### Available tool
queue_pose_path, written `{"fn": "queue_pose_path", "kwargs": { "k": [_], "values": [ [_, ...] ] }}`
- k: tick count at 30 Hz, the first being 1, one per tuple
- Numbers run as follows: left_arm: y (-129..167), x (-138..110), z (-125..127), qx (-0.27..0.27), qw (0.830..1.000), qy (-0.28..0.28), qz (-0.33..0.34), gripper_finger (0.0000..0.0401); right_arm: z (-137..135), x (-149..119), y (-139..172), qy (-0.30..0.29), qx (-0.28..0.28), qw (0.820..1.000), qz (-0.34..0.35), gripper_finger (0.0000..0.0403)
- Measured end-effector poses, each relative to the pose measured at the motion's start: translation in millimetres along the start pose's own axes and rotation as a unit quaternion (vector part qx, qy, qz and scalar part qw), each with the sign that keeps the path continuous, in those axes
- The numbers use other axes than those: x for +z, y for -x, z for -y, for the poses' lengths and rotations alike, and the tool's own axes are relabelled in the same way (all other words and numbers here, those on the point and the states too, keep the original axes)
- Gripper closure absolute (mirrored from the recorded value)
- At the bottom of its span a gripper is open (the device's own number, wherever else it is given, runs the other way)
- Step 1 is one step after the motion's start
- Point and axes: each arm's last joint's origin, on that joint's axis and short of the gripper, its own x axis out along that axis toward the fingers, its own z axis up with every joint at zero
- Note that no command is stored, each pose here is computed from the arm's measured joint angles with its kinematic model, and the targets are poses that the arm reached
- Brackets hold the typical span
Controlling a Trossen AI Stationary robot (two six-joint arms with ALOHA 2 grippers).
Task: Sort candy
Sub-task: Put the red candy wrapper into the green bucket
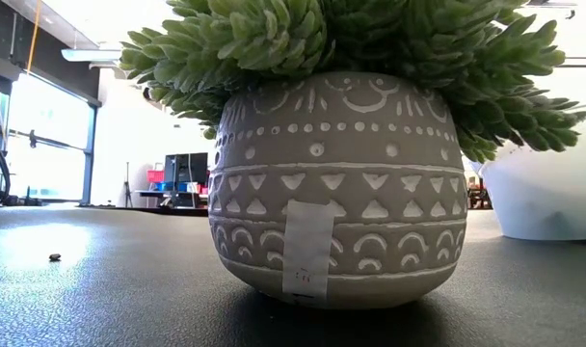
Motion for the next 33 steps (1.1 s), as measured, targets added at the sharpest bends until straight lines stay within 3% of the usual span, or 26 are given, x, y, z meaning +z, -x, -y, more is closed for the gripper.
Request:
{"fn": "queue_pose_path", "kwargs": {
  "k": [5,9,15,20,22,27,33],
  "values": [
    [0,0,0,0.001,1.000,-0.001,0.003,0.0295,3,15,2,-0.012,-0.020,0.997,0.068,0.0269],
    [0,1,-2,0.005,1.000,-0.001,0.004,0.0295,-3,37,7,0.003,0.017,0.985,0.171,0.0269],
    [0,2,-4,0.010,1.000,0.000,0.005,0.0295,-11,92,26,0.035,0.024,0.939,0.343,0.0269],
    [0,2,-5,0.010,1.000,-0.016,0.004,0.0295,-9,146,44,0.061,-0.053,0.883,0.462,0.0269],
    [0,2,-5,0.010,1.000,-0.020,0.004,0.0295,-5,168,50,0.065,-0.094,0.872,0.477,0.0269],
    [0,1,-5,0.011,0.999,-0.039,0.001,0.0295,15,220,66,0.020,-0.166,0.864,0.475,0.0269],
    [0,1,-6,0.027,0.995,-0.093,0.002,0.0295,37,273,71,-0.052,-0.161,0.877,0.450,0.0269]
  ]
}}
